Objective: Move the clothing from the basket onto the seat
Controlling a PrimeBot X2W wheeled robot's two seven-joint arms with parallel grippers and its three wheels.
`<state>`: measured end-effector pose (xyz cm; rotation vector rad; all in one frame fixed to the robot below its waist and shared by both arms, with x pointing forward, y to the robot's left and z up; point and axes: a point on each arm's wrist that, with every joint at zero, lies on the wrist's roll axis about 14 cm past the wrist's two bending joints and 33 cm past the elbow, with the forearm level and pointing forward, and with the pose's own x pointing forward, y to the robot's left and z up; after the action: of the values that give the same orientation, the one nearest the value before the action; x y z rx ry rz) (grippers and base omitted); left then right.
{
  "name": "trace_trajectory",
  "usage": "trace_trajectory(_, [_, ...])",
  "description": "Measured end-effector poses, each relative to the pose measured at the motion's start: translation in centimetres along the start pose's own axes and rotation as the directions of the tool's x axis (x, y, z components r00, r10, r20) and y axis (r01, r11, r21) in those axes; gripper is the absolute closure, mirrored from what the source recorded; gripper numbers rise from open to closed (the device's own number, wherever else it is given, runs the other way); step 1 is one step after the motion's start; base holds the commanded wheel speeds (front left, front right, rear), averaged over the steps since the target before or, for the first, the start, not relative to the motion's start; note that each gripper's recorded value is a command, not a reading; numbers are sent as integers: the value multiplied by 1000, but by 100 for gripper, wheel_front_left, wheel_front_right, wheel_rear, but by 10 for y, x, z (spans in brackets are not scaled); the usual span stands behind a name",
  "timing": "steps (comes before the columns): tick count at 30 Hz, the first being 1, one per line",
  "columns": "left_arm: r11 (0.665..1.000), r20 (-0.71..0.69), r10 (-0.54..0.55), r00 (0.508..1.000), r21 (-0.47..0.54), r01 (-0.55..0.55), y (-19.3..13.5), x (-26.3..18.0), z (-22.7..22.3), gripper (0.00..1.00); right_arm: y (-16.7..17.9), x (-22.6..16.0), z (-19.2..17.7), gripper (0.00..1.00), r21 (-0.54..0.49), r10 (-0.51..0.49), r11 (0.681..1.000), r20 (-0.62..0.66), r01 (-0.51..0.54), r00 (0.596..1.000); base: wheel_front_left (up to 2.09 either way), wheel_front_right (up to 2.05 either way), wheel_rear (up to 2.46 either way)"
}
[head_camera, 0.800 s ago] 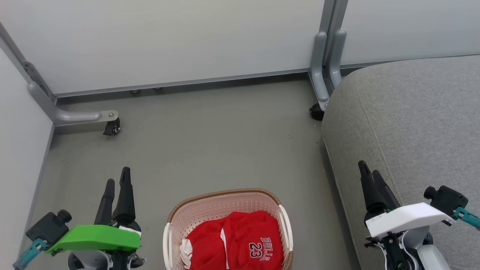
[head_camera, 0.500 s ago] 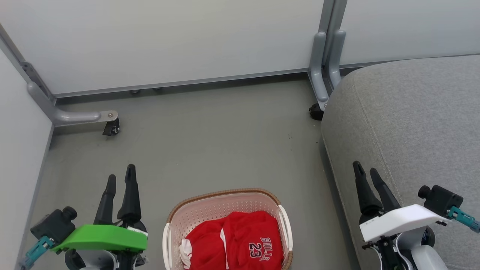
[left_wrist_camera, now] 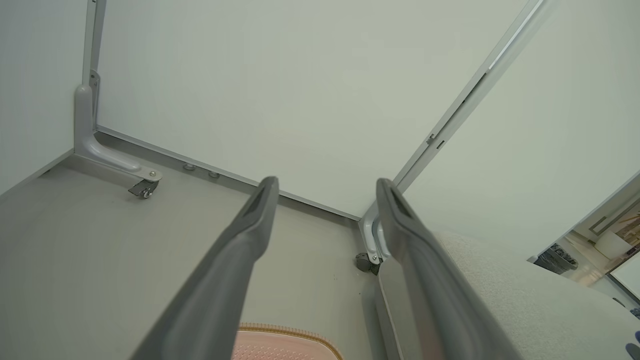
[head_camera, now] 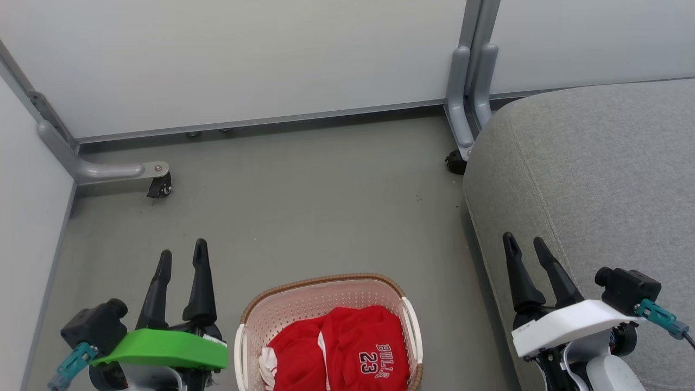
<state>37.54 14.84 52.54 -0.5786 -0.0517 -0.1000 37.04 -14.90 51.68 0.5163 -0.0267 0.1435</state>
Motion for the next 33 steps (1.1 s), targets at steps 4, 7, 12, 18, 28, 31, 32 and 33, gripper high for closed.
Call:
trace_trajectory(4, [999, 1, -9, 1000, 39, 9, -2, -1, -1, 0, 2, 0, 1, 0, -42, 9, 999, 8, -9, 1000, 0, 0, 0])
trace_trajectory(7, [998, -1, -15, 1000, 67, 15, -3, -2, -3, 0, 4, 0, 1, 0, -67, 19, 998, 9, -18, 1000, 0, 0, 0])
trace_trajectory(12, [992, 1, -34, 999, 124, 33, -8, -4, -4, 0, 10, -2, 1, 0, -122, 40, 992, 14, -38, 999, 0, 0, 0])
trace_trajectory(18, [986, 7, -43, 999, 162, 41, -9, -6, -5, 0, 15, -5, -1, 0, -177, 64, 982, 11, -61, 998, 0, 0, 0])
trace_trajectory(28, [975, -6, -65, 998, 210, 65, -10, -12, -10, 0, 25, -8, -2, 0, -248, 103, 964, 10, -98, 995, 0, 0, 0])
trace_trajectory(31, [971, -9, -69, 998, 227, 70, -10, -13, -11, 0, 26, -8, -2, 0, -268, 110, 958, 11, -102, 994, 0, 0, 0])
trace_trajectory(32, [970, -10, -70, 997, 233, 70, -10, -13, -12, 0, 26, -9, -2, 0, -276, 111, 956, 11, -103, 994, 0, 0, 0])
trace_trajectory(33, [969, -11, -71, 997, 236, 72, -10, -14, -12, 0, 26, -9, -2, 0, -281, 113, 954, 13, -105, 994, 0, 0, 0])
